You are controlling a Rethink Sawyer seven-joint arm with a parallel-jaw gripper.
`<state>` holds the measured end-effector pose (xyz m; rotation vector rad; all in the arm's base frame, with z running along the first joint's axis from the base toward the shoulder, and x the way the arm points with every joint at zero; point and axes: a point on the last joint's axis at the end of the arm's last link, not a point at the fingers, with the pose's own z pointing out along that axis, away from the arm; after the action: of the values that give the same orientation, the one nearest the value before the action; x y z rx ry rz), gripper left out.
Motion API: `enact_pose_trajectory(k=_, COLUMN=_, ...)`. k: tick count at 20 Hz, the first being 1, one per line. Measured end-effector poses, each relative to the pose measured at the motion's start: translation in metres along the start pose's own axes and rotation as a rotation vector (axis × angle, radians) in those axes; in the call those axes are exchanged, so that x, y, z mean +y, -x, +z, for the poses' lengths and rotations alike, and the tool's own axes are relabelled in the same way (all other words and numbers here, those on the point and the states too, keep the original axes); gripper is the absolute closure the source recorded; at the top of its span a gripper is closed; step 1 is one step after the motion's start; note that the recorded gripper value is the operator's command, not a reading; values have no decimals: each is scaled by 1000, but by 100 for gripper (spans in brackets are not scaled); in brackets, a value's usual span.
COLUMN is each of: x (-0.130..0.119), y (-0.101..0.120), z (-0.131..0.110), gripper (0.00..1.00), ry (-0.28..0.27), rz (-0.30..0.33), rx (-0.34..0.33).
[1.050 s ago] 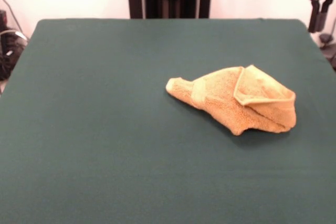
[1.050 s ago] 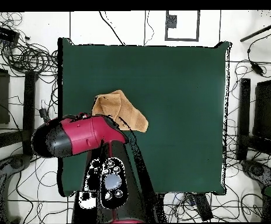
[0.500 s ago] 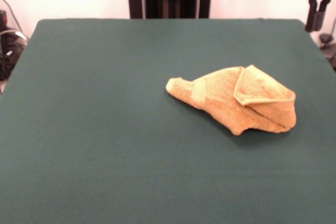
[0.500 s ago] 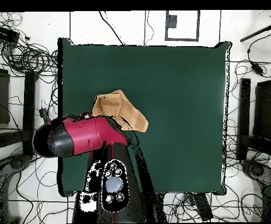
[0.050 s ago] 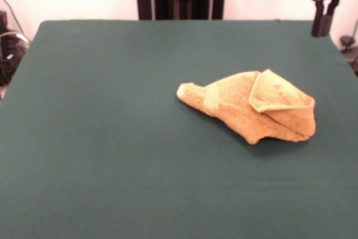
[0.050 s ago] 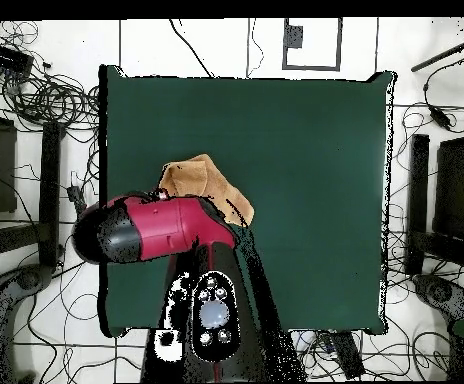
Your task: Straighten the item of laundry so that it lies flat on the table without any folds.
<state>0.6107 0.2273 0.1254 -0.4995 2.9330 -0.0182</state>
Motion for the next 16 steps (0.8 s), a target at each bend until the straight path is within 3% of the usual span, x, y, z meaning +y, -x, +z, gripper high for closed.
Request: enact_pose_trajectory(k=16, x=-79, y=0, z=46, gripper=100, ry=-5, rz=121, rx=39)
